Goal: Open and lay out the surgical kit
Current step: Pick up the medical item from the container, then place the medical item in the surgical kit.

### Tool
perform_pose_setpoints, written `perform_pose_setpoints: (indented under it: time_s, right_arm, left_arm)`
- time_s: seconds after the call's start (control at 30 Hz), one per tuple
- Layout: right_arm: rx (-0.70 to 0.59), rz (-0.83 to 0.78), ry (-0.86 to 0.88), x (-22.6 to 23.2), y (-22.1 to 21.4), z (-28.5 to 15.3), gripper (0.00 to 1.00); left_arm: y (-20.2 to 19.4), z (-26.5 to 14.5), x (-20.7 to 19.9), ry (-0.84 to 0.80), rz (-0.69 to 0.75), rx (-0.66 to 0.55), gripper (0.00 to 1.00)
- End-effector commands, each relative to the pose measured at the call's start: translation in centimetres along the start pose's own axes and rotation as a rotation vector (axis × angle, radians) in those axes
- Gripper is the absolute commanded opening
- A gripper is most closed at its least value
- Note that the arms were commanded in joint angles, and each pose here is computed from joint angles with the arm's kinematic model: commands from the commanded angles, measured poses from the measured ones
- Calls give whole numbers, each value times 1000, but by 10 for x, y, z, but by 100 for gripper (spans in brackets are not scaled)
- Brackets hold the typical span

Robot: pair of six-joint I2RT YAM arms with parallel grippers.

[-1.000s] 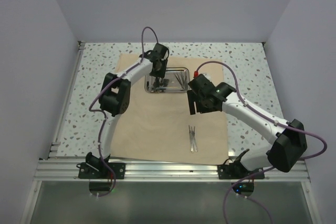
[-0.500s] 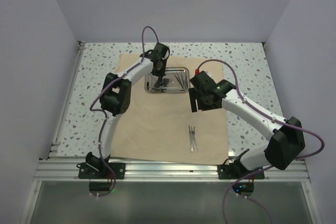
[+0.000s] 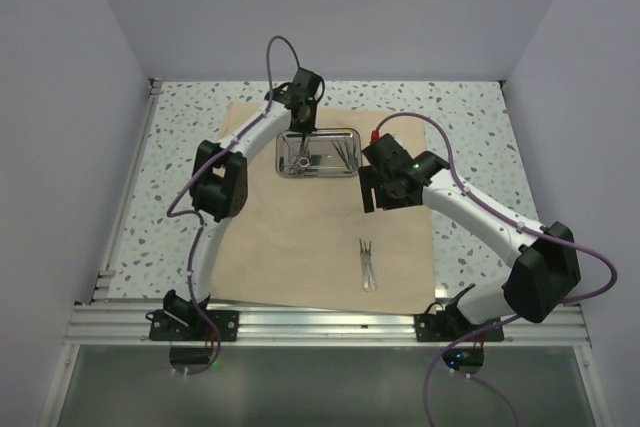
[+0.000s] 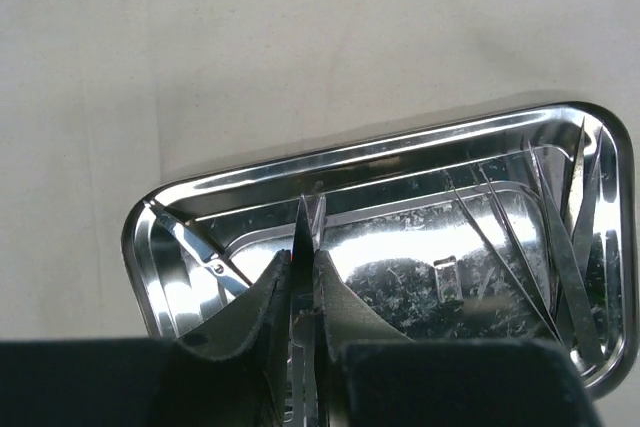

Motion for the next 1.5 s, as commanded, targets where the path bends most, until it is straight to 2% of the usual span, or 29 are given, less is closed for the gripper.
perform_pose_setpoints:
  time_s: [0.0,0.1,0.13,0.23,0.3,0.5,0.73,0.93,1.2,1.27,1.37,1.47]
  right_arm:
    - [-54,7,28,0,10,-7,76]
    - [-69,15,11,-4,11,-9,76]
    - [-71,20,5,-5,11,-10,76]
    - [-86,46,7,-11,18,-14,77]
    - [-92,50,35,-12,25,-18,77]
    - [-86,25,53,-11,34,-20,76]
    - [-38,2,8,-16,23,-6,76]
    - [-4,12,12,-17,5,3,76]
    - [26,18,-4,-19,-12,11,76]
    - [26,15,-4,-19,-11,12,76]
    - [13,9,-15,-20,-7,12,76]
    - [-7,4,-29,-23,-3,8,76]
  left_arm:
    - [28,-49,-6,-21,-71,-75,0]
    - [17,-64,-5,-31,-136,-47,0]
    - [20,-83,-7,-52,-175,-67,0]
    - [-19,-99,-7,-55,-205,-25,0]
    - [-30,-126,-22,-97,-208,-57,0]
    - [-102,-162,-46,-99,-246,-42,0]
    - [-171,-165,-43,-27,-283,26,0]
    - [-218,-162,-43,-55,-299,97,0]
    - [-246,-173,-58,-72,-271,127,0]
    - [-250,-173,-55,-52,-260,141,9]
    - [-248,-175,-54,-37,-248,143,31]
    - [-238,-181,-58,-31,-224,123,44]
Point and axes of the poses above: each gripper's point midway between its finger pads, its own z axis out along the fingers, its own x axis along the line the jaws close on, y = z × x, the point moved 7 cm from there along -z, back along the fingers, and after that the axes turned 12 degrees about -z, right-handed, at the moved point
